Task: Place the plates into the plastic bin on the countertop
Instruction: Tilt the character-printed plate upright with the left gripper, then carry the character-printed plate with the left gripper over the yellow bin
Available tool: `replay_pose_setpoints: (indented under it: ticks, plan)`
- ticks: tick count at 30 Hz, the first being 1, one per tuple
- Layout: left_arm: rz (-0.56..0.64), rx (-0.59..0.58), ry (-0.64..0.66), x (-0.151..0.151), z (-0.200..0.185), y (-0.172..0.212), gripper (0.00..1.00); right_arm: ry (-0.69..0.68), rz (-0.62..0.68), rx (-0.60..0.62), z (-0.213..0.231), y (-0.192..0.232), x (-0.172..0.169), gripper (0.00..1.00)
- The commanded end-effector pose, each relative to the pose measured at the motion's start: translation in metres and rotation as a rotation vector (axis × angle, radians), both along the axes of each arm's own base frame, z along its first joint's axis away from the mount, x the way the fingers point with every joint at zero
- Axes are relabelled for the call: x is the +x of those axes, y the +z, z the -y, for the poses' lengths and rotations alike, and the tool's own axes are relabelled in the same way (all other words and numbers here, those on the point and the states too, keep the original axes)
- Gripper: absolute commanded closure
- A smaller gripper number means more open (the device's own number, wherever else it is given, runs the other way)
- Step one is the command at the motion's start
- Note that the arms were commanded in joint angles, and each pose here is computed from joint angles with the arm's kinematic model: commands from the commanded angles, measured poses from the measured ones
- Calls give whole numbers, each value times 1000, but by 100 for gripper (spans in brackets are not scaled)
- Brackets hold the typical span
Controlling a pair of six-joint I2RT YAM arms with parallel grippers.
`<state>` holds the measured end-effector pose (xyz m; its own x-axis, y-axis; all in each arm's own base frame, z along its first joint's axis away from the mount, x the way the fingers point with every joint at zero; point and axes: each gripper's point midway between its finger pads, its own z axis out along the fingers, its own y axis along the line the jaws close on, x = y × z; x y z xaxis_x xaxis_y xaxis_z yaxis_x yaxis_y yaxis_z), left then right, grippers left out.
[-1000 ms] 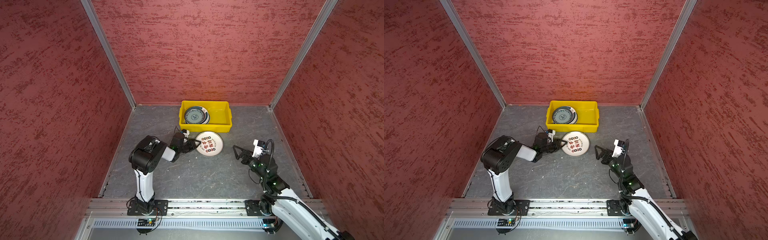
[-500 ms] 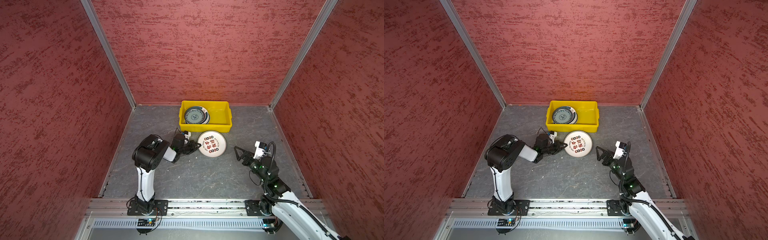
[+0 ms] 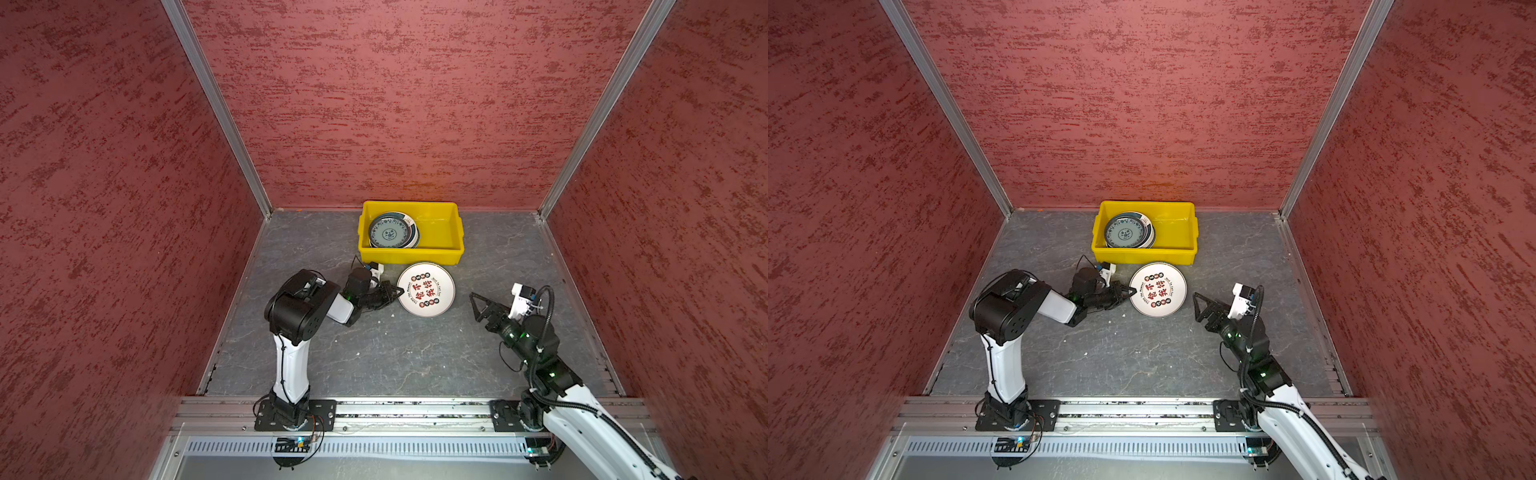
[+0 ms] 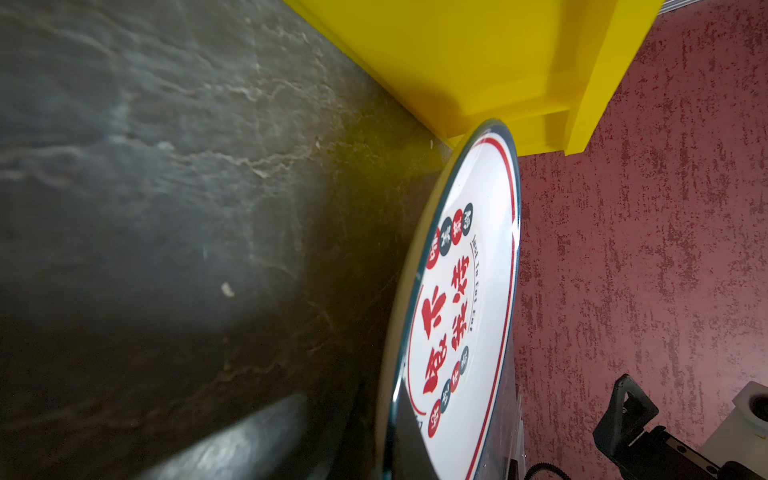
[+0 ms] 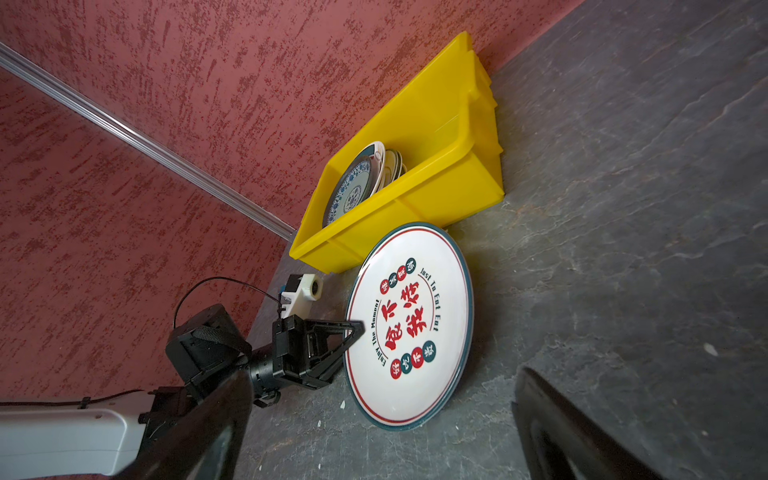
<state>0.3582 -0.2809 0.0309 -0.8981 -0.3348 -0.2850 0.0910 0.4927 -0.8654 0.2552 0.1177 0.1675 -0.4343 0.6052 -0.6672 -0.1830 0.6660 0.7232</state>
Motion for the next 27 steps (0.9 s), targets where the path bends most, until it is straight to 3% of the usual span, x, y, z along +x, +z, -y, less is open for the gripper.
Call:
replay_pose_setpoints:
  ticks: [1,19,27]
  plan:
    - [54,-35,-18,0,7,25,100,-30,-7,1,5,-4,1,1]
    - [165,34,3,-1,-5,78,100,-33,-28,11,4,-10,2,1]
    - [271,194,69,14,-24,122,100,-39,-39,22,5,-16,2,1]
